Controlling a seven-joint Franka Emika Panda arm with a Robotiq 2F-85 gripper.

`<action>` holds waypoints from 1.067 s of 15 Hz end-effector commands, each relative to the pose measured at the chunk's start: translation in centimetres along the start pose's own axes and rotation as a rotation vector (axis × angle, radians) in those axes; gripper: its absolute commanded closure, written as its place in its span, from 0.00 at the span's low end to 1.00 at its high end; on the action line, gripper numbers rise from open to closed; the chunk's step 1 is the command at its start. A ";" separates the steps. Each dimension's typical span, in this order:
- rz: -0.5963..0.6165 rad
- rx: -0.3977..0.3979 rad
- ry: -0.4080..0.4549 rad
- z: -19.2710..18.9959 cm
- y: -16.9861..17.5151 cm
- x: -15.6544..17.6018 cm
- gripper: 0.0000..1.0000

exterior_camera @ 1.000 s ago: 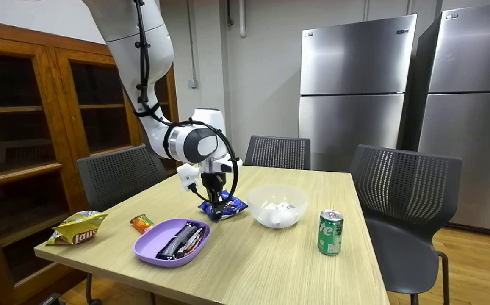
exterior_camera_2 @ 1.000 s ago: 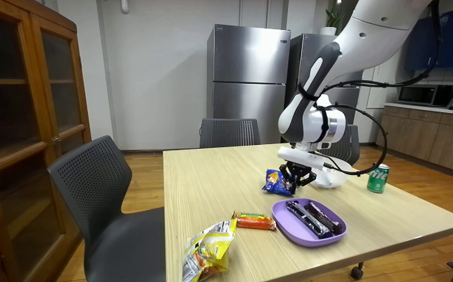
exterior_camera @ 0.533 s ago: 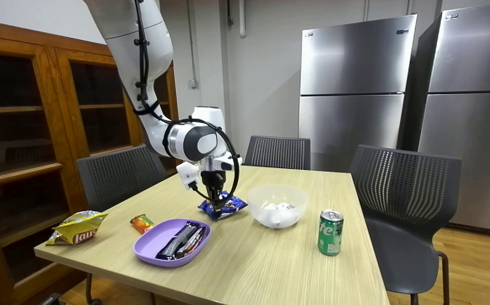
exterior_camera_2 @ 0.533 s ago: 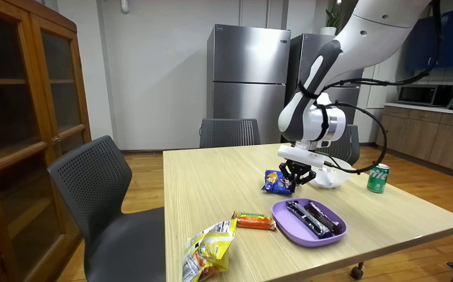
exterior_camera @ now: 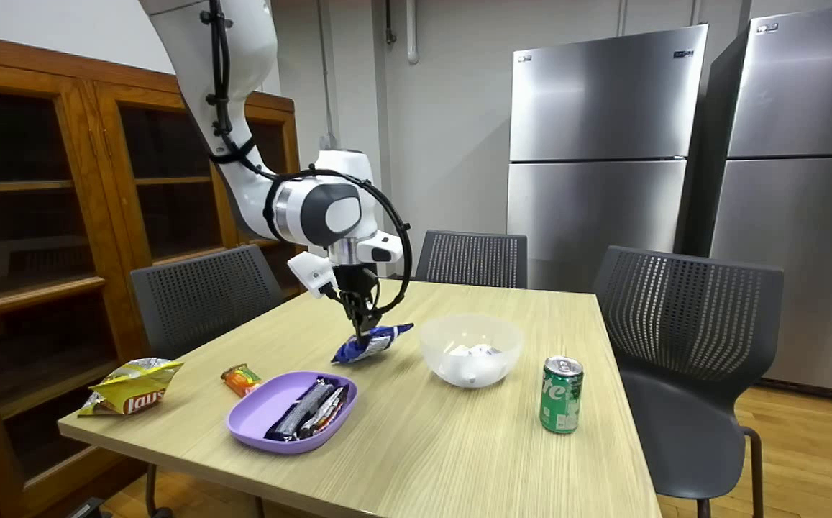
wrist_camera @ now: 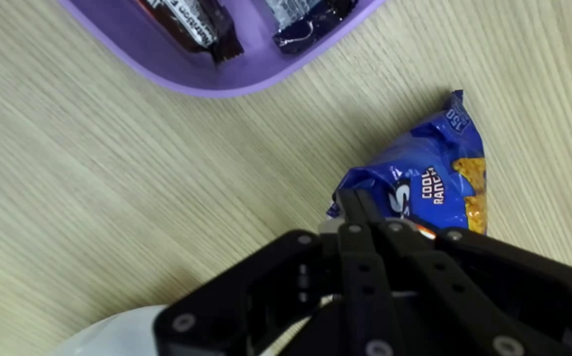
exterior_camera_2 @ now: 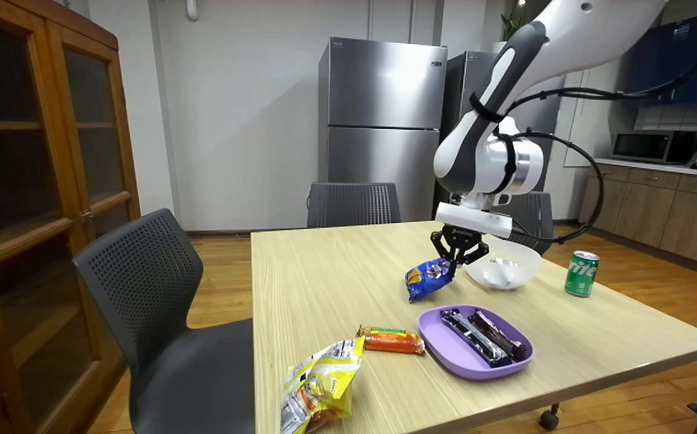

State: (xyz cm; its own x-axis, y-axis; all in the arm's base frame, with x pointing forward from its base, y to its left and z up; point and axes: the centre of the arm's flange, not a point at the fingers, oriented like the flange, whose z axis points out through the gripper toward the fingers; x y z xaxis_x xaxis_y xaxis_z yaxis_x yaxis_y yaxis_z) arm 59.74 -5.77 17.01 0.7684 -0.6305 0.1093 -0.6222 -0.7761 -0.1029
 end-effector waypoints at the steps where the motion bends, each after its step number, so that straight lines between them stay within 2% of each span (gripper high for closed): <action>1: -0.067 0.014 0.014 -3.8 0.8 -1.5 1.00; 16: -0.170 0.051 0.075 -9.3 0.6 -0.7 1.00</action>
State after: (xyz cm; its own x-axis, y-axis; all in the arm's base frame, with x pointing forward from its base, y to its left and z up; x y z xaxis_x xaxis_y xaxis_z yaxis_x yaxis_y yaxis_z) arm 58.16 -5.43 23.78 0.8350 -0.5185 0.1841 -0.5026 -0.8550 -0.1282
